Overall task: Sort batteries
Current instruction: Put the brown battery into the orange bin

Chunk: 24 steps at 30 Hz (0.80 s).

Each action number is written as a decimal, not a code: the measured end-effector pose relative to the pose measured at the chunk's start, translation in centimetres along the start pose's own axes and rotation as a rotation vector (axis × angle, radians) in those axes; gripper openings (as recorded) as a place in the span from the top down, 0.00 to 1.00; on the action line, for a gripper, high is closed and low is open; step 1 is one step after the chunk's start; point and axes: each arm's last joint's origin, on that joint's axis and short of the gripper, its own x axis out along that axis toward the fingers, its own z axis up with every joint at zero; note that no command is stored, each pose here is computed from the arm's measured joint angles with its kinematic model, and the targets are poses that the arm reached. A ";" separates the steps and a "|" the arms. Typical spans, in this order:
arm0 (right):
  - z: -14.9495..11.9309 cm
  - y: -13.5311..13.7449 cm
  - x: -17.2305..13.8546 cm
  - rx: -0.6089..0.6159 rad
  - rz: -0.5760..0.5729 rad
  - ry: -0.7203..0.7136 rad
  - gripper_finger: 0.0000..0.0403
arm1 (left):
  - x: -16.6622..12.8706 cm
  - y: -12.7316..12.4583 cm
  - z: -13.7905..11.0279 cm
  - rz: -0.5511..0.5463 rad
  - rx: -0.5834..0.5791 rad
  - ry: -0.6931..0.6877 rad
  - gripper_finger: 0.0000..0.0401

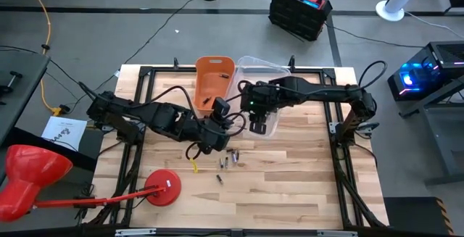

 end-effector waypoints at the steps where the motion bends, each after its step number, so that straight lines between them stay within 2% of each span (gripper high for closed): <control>1: 0.0 0.0 0.0 0.021 0.031 0.001 0.61 | 0.0 0.0 0.0 -0.004 -0.004 -0.002 0.93; 6: -0.1 0.4 1.0 0.086 0.178 0.019 0.61 | 0.0 -0.2 0.0 -0.061 -0.013 -0.035 0.93; 8: -0.5 0.6 1.7 0.107 0.215 0.046 0.61 | 0.1 -0.3 0.0 -0.138 -0.057 -0.079 0.93; 12: -1.0 1.2 3.0 0.141 0.311 0.082 0.61 | 0.5 -0.3 -0.2 -0.362 -0.166 -0.189 0.93; 14: -1.1 1.6 3.2 0.137 0.331 0.080 0.61 | 0.6 -0.1 -0.4 -0.403 -0.196 -0.205 0.93; 20: -0.8 2.7 3.3 0.099 0.346 0.036 0.61 | 0.7 0.1 -0.6 -0.314 -0.155 -0.150 0.93; 24: -0.8 2.7 3.5 0.022 0.228 0.012 0.61 | 0.4 -0.1 -0.1 -0.228 -0.079 -0.145 0.93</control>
